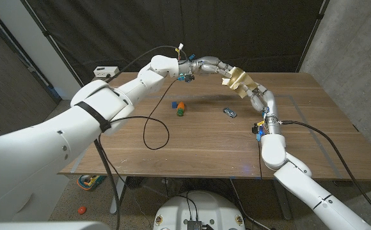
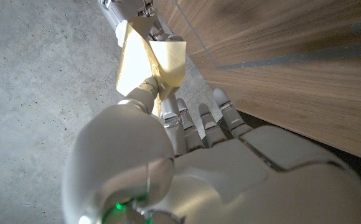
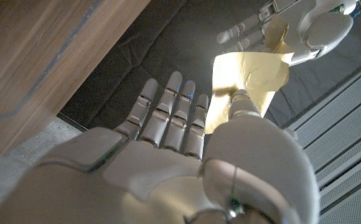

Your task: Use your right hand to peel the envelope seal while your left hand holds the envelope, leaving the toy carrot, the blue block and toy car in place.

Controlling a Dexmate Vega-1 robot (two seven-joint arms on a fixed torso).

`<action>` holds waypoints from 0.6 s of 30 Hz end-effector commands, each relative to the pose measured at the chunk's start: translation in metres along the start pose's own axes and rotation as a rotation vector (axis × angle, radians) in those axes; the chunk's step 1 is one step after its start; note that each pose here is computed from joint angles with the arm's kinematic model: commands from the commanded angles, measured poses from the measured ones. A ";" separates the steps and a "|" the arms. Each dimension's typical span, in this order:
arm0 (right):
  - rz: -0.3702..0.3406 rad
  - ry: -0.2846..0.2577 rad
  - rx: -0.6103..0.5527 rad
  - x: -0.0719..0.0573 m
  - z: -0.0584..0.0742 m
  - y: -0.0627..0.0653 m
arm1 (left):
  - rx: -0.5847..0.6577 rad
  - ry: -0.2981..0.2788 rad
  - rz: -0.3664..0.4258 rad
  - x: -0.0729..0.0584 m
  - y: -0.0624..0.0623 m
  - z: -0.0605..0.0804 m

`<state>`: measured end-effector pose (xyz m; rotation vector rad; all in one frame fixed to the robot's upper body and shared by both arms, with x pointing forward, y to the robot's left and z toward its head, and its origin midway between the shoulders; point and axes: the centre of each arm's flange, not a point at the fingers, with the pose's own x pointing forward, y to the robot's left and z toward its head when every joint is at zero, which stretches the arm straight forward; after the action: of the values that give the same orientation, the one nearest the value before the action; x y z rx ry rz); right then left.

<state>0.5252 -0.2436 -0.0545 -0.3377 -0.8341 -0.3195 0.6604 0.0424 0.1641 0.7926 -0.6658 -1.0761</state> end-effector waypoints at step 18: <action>-0.316 -0.077 0.003 -0.018 0.002 0.002 | -0.255 0.082 0.195 -0.018 0.007 -0.033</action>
<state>0.5205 -0.2438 -0.0677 -0.1765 -0.9178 -0.4880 0.6781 0.0619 0.1542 0.5835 -0.5616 -0.9573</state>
